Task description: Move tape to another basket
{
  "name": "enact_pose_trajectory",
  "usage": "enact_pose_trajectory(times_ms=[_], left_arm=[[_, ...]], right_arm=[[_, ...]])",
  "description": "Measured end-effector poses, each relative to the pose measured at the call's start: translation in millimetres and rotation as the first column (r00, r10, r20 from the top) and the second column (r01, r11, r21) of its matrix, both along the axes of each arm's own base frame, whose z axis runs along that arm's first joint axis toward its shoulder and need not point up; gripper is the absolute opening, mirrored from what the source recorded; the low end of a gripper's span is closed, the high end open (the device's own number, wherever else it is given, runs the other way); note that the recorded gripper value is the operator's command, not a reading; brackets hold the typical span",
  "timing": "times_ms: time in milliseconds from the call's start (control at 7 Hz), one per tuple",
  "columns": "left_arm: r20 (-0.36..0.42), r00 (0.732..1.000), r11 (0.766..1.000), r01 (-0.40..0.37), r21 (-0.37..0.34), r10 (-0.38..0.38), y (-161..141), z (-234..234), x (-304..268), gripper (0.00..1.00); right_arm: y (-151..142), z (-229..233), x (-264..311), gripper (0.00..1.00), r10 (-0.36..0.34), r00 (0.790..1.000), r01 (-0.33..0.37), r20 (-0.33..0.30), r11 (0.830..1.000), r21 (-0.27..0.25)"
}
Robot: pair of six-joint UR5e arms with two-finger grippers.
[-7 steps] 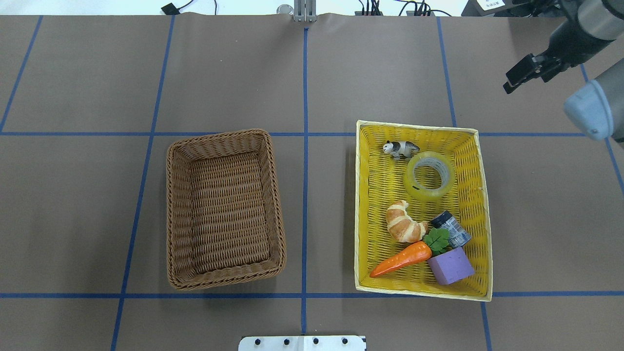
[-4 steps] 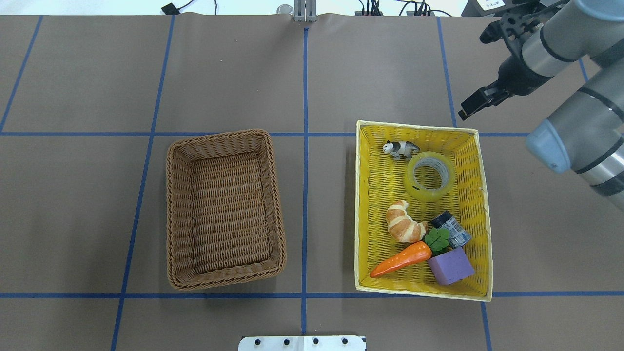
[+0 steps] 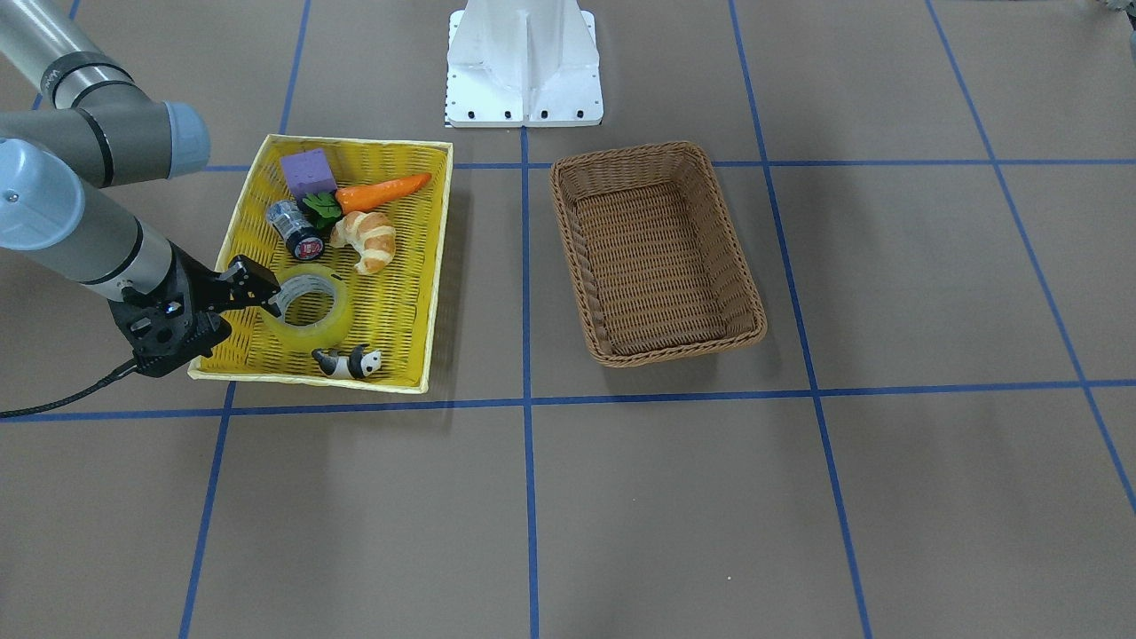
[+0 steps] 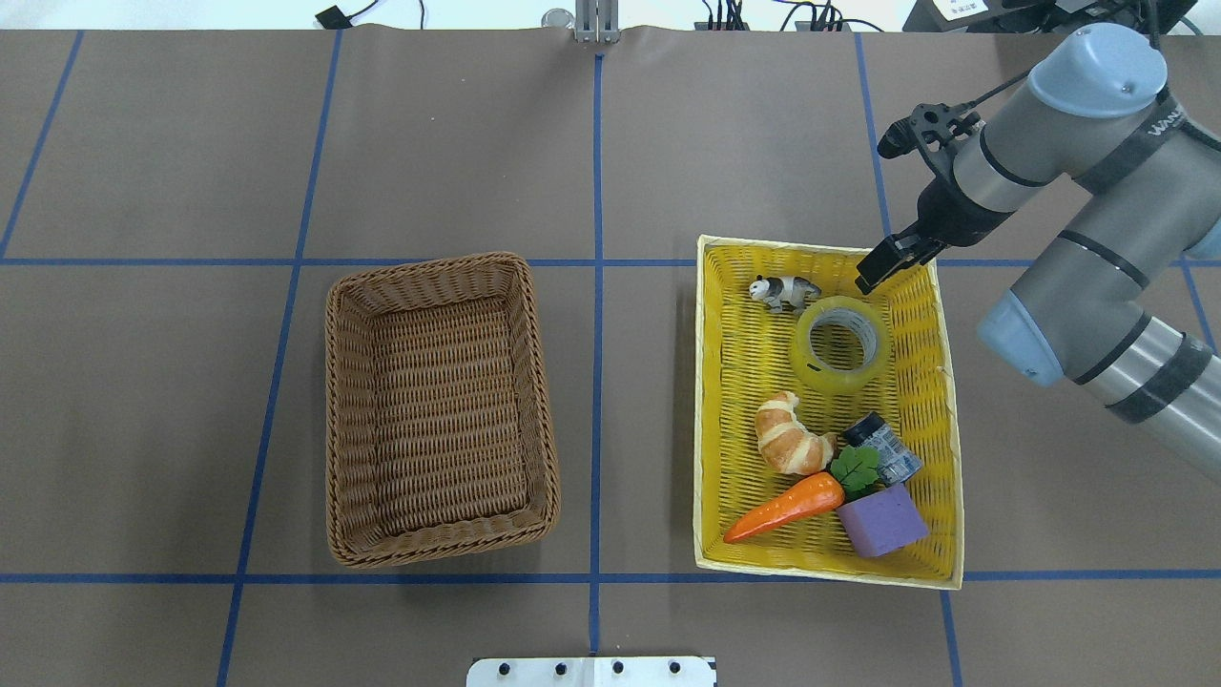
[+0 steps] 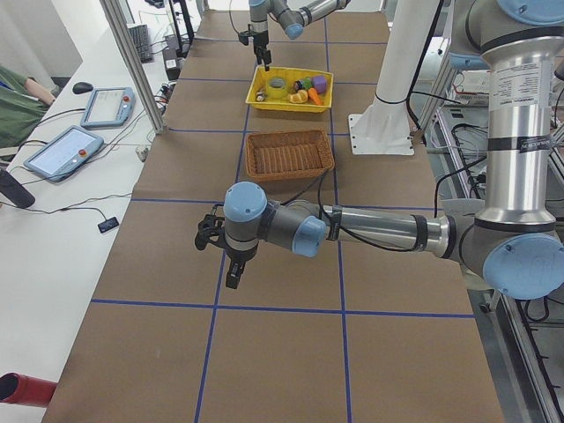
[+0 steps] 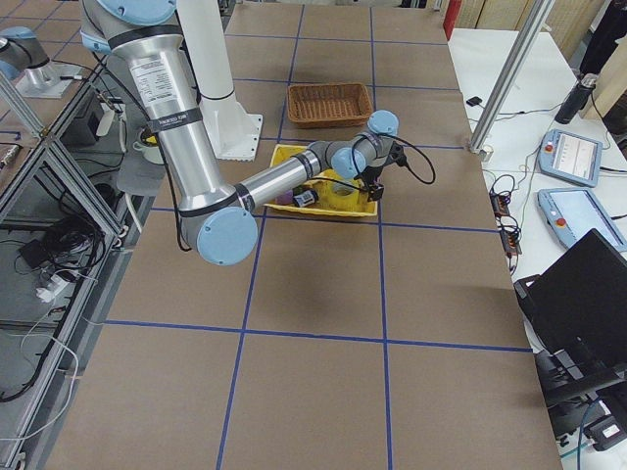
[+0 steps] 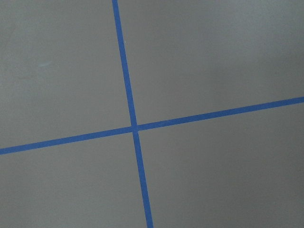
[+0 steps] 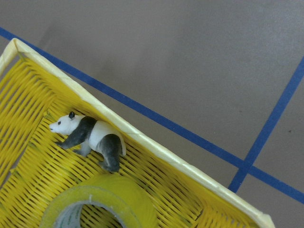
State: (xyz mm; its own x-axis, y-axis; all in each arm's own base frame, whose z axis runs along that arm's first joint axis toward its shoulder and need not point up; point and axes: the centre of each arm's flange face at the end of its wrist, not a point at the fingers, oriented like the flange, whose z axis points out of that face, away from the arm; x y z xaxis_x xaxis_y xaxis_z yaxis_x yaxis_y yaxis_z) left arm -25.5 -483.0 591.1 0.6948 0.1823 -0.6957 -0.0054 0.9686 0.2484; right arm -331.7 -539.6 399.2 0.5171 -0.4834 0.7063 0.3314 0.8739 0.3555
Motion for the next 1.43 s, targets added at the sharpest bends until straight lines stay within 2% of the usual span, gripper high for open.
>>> enact_pose_trajectory(times_ms=[571,714,857,1000,1429], left_arm=[[0.000,1.000,1.000,-0.001,0.002,0.001,0,0,0,0.98],[0.000,1.000,1.000,-0.002,0.002,0.002,0,0,0,0.98],[0.001,1.000,1.000,-0.003,0.001,0.003,0,1,0,0.98],[0.001,1.000,1.000,-0.004,0.002,0.004,0,1,0,0.98],[0.001,1.000,1.000,-0.004,0.001,0.004,0,1,0,0.98]], right_arm=[[25,18,-37,0.94,-0.060,0.998,0.059,-0.037,0.998,-0.021],[27,23,-42,0.74,-0.069,0.997,0.068,-0.044,0.997,-0.027],[29,27,-44,0.22,-0.073,0.996,0.072,-0.050,0.997,-0.032],[29,29,-45,0.00,-0.074,0.996,0.072,-0.052,0.997,-0.035],[27,22,-40,0.00,-0.063,0.997,0.063,-0.050,0.998,-0.014]])
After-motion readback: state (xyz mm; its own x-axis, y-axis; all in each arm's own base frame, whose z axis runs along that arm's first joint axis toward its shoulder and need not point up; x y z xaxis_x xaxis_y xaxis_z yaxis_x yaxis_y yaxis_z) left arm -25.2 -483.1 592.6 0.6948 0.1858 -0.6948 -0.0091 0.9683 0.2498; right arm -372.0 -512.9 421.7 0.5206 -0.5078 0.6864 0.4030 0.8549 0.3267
